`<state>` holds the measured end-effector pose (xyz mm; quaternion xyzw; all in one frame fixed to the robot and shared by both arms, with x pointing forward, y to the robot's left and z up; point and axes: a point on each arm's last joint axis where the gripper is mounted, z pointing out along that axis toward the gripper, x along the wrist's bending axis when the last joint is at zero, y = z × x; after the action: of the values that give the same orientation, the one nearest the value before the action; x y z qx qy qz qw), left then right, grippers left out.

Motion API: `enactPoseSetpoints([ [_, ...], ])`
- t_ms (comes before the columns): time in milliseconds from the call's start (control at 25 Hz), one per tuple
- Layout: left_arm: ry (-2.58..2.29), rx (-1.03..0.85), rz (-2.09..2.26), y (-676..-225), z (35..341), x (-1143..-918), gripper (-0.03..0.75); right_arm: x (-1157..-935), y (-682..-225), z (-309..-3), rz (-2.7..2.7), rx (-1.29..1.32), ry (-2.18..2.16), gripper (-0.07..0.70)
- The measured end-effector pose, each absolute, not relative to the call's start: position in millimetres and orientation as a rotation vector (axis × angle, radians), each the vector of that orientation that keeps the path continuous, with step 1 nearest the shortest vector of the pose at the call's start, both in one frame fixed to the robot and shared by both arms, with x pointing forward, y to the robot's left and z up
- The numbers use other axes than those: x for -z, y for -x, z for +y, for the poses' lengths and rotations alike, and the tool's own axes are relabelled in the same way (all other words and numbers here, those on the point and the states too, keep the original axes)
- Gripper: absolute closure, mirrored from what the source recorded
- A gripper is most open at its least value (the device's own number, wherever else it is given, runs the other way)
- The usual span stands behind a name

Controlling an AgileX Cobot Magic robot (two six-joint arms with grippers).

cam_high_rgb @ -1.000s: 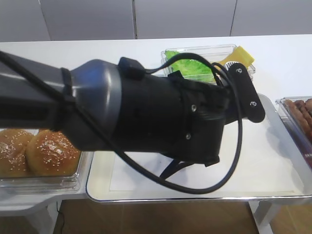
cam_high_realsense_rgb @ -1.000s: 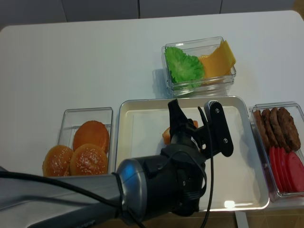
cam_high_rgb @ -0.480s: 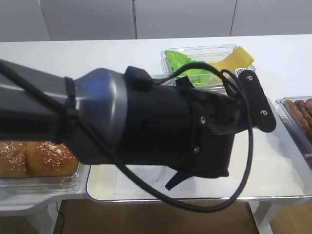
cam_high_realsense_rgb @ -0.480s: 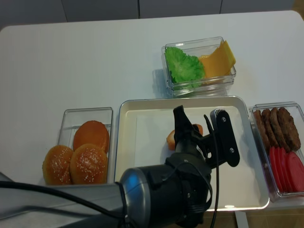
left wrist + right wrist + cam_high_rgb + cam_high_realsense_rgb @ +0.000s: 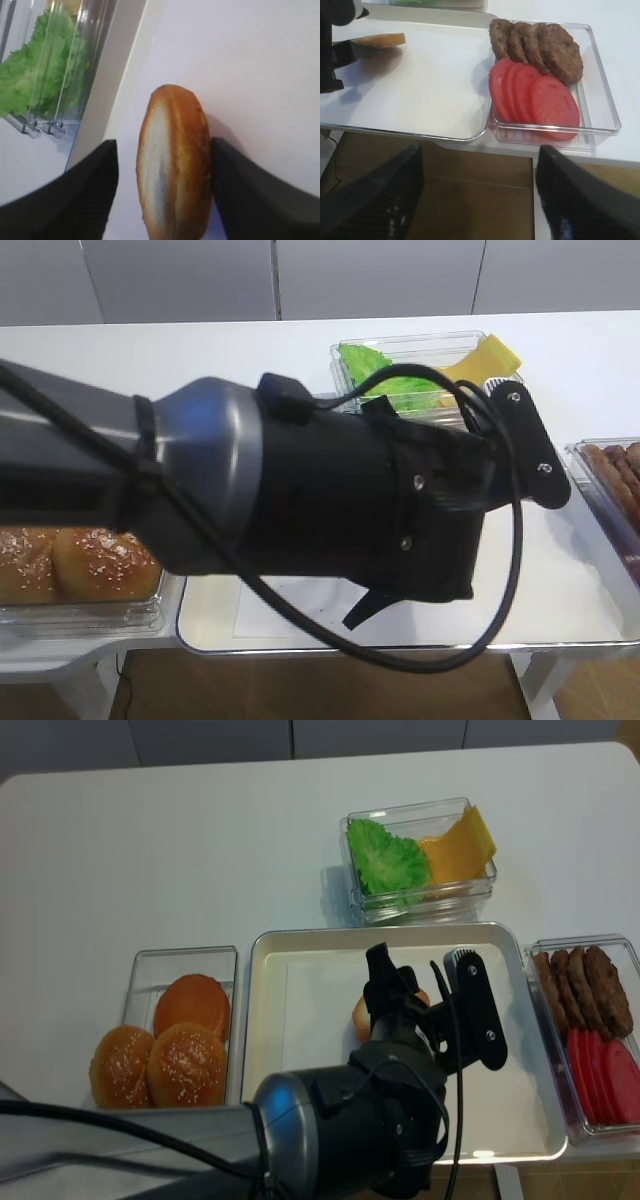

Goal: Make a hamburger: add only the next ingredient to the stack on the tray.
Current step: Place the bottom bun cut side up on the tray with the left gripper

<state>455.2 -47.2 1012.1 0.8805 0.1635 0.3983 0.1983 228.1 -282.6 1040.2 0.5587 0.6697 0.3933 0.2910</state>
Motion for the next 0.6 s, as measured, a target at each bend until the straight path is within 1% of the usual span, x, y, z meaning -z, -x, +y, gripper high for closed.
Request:
enactPoseSetpoints([
  [80, -2.464, -1.098, 0.472, -454.5, -47.1, -1012.2, 0.279, -1040.2, -228.1, -282.6, 1.786, -1.049, -1.49, 0.101],
  [360, -2.475, -1.009, 0.547, -451.0, -46.7, -1009.5, 0.221, -1040.2, -228.1, -282.6, 1.786, -1.049, -1.49, 0.101],
  [600, -2.461, -0.93, 0.581, -447.8, -48.5, -1009.9, 0.202, -1040.2, -228.1, -282.6, 1.786, -1.049, -1.49, 0.101],
])
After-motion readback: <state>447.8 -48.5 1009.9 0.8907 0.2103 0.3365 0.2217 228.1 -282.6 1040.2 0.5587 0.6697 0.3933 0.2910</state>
